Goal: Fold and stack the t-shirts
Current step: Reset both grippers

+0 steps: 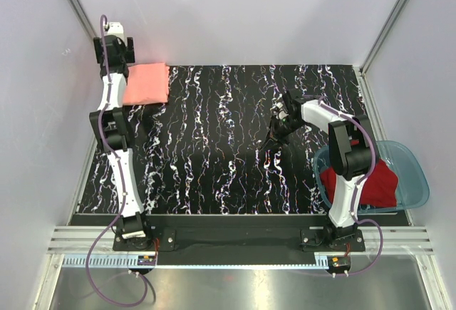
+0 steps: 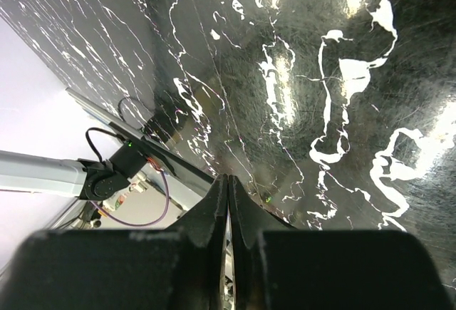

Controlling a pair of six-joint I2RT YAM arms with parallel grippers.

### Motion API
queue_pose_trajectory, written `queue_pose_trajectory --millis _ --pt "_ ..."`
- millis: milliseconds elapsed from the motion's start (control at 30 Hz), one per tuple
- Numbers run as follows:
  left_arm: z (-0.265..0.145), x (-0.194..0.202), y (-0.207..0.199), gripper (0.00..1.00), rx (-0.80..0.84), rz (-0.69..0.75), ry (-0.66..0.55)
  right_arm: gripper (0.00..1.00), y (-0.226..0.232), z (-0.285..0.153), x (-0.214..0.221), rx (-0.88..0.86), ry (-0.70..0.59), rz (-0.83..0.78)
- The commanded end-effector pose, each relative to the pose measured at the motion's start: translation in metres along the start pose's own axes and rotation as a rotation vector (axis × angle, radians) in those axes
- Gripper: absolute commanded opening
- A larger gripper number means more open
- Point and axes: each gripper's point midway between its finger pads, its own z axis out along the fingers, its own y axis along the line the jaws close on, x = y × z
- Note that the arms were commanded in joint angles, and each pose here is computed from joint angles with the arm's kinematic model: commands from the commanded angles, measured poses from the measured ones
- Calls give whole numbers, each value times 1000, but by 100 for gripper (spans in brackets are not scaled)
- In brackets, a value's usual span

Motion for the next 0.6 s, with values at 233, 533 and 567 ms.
queue_pose_trajectory --millis 233,533,567 --pt "-190 -124 -145 99 382 -260 -5 10 44 -63 29 -105 -200 -84" --pt "-491 -46 -280 99 1053 -471 339 63 23 -100 88 -180 -486 -94" --pt "-526 -61 -266 99 1137 -529 293 77 20 -103 93 -185 -514 -90"
